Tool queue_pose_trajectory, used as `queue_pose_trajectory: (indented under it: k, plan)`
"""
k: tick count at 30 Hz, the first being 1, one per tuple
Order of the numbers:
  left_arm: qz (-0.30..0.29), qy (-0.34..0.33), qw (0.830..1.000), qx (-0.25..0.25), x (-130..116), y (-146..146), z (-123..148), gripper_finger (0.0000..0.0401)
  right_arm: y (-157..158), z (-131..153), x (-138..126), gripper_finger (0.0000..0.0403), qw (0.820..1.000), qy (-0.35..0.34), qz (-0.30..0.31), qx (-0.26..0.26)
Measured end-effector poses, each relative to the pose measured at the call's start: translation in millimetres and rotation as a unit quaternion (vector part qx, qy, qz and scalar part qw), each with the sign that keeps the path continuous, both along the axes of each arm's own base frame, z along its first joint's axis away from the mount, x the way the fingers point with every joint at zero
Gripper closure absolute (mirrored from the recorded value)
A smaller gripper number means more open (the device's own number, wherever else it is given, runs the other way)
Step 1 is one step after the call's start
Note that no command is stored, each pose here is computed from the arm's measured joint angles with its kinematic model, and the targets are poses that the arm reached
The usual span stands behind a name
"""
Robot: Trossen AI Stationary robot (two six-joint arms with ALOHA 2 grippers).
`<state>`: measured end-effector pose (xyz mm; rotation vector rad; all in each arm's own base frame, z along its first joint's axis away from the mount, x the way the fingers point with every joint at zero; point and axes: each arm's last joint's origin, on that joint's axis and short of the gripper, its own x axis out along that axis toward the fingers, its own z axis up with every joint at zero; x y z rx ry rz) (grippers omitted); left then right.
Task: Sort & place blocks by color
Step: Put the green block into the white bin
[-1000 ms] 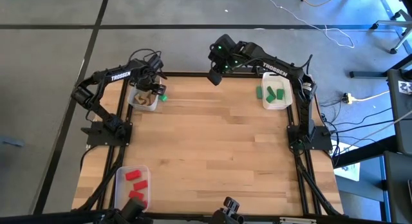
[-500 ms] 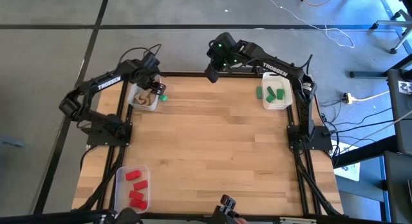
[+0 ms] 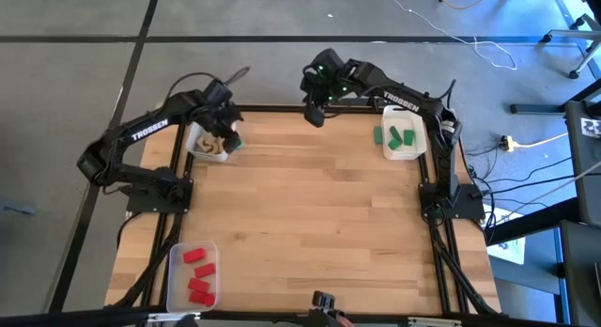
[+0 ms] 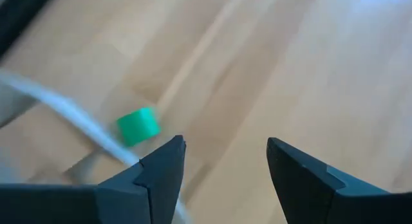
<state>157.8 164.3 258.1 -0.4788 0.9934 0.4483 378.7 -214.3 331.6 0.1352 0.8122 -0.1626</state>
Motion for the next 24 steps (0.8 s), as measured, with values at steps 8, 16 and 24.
queue_pose_trajectory:
  k: [8,16,24]
  plan:
    - [-0.037,0.050,0.998,-0.029,26.5,0.4,-27.3,0.0189,2.4,0.0,1.3,0.0204,1.000,-0.001,0.007,0.001]
    - [-0.260,0.175,0.946,0.080,46.6,0.0,-56.5,0.0189,2.4,0.0,1.3,0.0204,1.000,0.000,0.016,-0.008]
    - [-0.314,0.220,0.919,0.087,53.9,6.9,-78.2,0.0189,3.0,0.0,1.6,0.0204,1.000,0.000,0.018,-0.008]
